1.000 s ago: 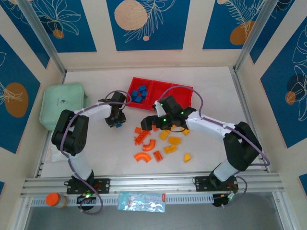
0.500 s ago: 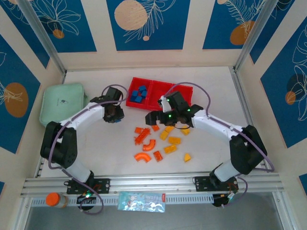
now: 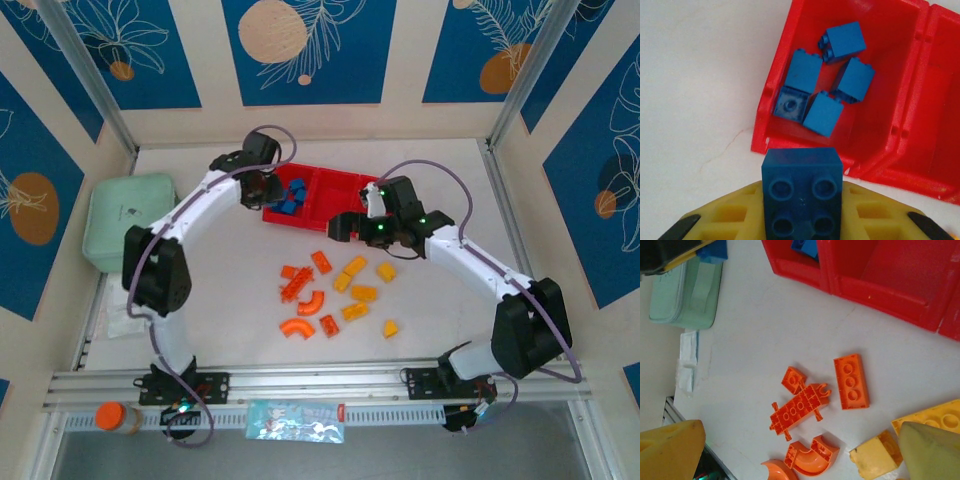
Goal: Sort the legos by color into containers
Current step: Place the lego in the container.
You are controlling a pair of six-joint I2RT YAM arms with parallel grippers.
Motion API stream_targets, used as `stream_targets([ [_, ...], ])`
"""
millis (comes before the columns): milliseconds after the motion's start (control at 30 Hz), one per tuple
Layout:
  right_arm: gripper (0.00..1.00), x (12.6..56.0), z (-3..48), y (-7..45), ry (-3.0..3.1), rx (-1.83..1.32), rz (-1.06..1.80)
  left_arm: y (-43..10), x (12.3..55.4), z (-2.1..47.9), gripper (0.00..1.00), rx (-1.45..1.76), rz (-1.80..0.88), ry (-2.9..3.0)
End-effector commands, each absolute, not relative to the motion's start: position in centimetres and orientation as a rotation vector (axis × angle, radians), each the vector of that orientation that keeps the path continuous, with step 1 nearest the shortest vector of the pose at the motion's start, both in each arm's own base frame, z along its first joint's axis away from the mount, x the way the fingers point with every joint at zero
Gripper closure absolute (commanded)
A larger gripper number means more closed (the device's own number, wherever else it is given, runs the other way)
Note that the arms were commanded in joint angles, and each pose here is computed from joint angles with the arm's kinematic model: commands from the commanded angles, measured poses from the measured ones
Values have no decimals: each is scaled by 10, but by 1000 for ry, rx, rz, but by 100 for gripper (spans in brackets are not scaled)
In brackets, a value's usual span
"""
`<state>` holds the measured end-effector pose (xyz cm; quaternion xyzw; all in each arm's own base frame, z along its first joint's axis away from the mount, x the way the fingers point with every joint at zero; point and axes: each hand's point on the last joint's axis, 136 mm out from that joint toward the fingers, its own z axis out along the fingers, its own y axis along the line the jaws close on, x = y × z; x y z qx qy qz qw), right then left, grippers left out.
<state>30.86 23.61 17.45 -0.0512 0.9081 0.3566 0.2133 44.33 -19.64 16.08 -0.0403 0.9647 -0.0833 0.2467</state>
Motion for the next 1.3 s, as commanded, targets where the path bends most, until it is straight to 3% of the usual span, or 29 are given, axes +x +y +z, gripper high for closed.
stream_targets([
  [0, 1, 305, 179, 231, 2519, -156, 988, -202, 454, 153, 71, -49, -172, 2667],
  [333, 1, 315, 171, 226, 2530, -132, 986, -224, 518, 123, 70, -36, -108, 2652],
  [600, 1, 321, 167, 226, 2531, -116, 999, -229, 539, 103, 62, -41, -96, 2658],
  [900, 1, 321, 171, 225, 2534, -141, 990, -231, 537, 130, 49, -44, -143, 2628],
  [1267, 1, 301, 168, 220, 2580, -229, 883, -227, 486, 185, 49, 24, -266, 2635],
])
